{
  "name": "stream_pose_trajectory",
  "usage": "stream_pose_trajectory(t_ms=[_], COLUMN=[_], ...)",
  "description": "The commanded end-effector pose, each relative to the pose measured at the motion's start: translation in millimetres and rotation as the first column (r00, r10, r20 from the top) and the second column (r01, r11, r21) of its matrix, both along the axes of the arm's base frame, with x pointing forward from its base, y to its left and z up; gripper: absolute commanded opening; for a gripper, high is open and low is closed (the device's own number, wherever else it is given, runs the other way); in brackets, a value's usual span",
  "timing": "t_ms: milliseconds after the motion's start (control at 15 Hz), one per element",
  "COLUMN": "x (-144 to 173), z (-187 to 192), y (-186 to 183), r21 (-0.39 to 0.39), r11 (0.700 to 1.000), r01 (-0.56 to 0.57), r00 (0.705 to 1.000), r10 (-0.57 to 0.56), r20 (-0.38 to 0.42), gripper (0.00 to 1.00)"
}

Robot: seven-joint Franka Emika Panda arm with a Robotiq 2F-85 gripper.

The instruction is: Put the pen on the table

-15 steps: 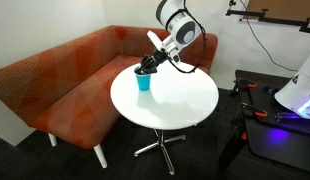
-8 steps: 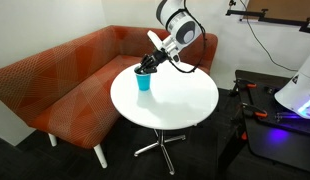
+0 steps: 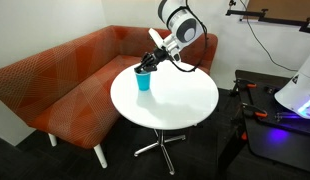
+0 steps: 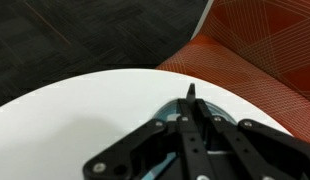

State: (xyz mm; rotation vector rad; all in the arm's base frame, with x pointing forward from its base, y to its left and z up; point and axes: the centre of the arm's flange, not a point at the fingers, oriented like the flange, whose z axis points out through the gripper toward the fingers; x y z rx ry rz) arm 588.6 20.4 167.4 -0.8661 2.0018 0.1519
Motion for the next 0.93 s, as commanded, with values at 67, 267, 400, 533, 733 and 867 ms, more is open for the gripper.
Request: stream_pose_trajectory(t_ms=[67, 267, 400, 533, 733, 867], x=[-23, -33, -41, -51, -64, -69], z=[24, 34, 42, 51, 63, 72], y=[1, 2, 2, 1, 0, -1], r21=[-0.018, -0.034, -0.04, -0.046, -0.066, -0.087], r11=[1.0, 0.999, 0.998, 0.998, 0.997, 0.995], r01=[0.024, 0.035, 0.038, 0.039, 0.044, 0.04], r00=[0.998, 0.996, 0.994, 0.991, 0.986, 0.979], r10=[-0.023, -0.033, -0.033, -0.032, -0.033, -0.022], r20=[0.053, 0.079, 0.104, 0.13, 0.165, 0.205], gripper=[0.03, 0.03, 0.03, 0.03, 0.03, 0.03])
